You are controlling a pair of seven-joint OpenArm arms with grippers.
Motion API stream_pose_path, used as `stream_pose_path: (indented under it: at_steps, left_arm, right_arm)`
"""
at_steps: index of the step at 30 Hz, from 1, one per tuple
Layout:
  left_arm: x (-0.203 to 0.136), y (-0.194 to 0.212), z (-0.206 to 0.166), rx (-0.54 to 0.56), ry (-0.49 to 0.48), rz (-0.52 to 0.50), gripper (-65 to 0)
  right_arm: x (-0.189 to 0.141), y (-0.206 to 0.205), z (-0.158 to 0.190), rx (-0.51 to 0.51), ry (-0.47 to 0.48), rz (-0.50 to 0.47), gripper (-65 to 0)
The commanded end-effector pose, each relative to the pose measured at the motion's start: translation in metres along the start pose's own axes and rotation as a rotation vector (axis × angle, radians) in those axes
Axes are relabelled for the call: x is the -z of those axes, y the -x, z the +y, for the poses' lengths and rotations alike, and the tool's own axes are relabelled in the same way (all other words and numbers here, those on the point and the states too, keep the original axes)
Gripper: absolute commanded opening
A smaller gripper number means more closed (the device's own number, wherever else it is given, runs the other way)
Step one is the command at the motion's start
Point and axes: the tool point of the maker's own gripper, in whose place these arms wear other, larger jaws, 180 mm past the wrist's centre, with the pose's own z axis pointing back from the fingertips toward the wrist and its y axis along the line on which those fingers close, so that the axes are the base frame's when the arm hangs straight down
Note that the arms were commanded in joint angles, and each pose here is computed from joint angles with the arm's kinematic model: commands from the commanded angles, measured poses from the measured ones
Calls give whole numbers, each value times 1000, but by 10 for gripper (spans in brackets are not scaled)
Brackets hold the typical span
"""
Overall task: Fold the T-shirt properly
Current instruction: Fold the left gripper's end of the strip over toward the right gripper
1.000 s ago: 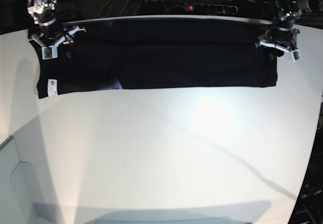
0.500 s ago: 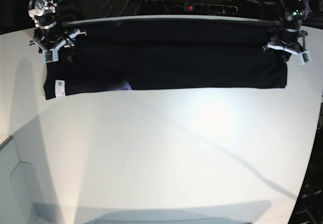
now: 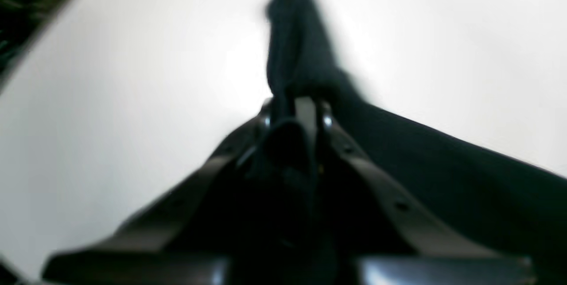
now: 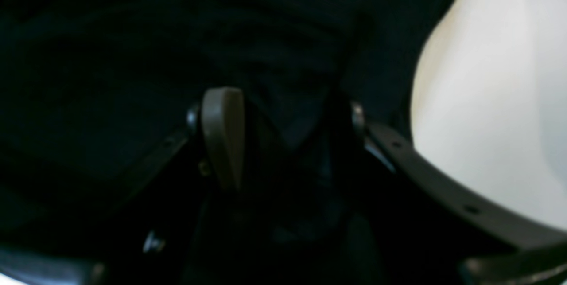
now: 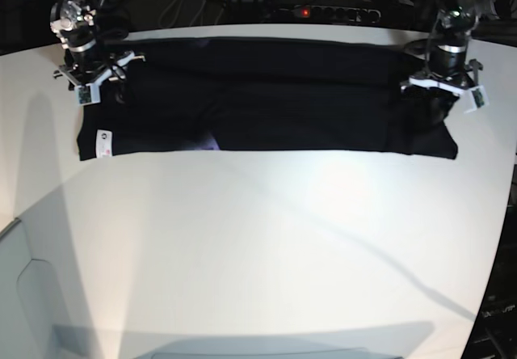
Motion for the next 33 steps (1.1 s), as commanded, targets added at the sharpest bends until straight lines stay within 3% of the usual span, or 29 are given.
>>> stream_pose_path:
  at_steps: [1, 7, 15, 20, 33]
  left_arm:
    - [-2, -8, -16, -1, 42, -36, -650]
    - [-1, 34, -98, -34, 238, 68, -650]
    - [-15, 76, -213, 205, 503, 134, -650]
    - [-17, 93, -244, 305, 576, 146, -650]
    - [-13, 116, -295, 372, 719, 179, -650]
  right_arm:
    - [-3, -11, -3, -5, 7, -37, -344]
    - [-2, -11, 2, -10, -8, -37, -344]
    - [-1, -11, 2, -10, -8, -38, -344]
    - [-1, -12, 2, -11, -8, -38, -344]
    - [-1, -13, 0, -15, -7, -39, -344]
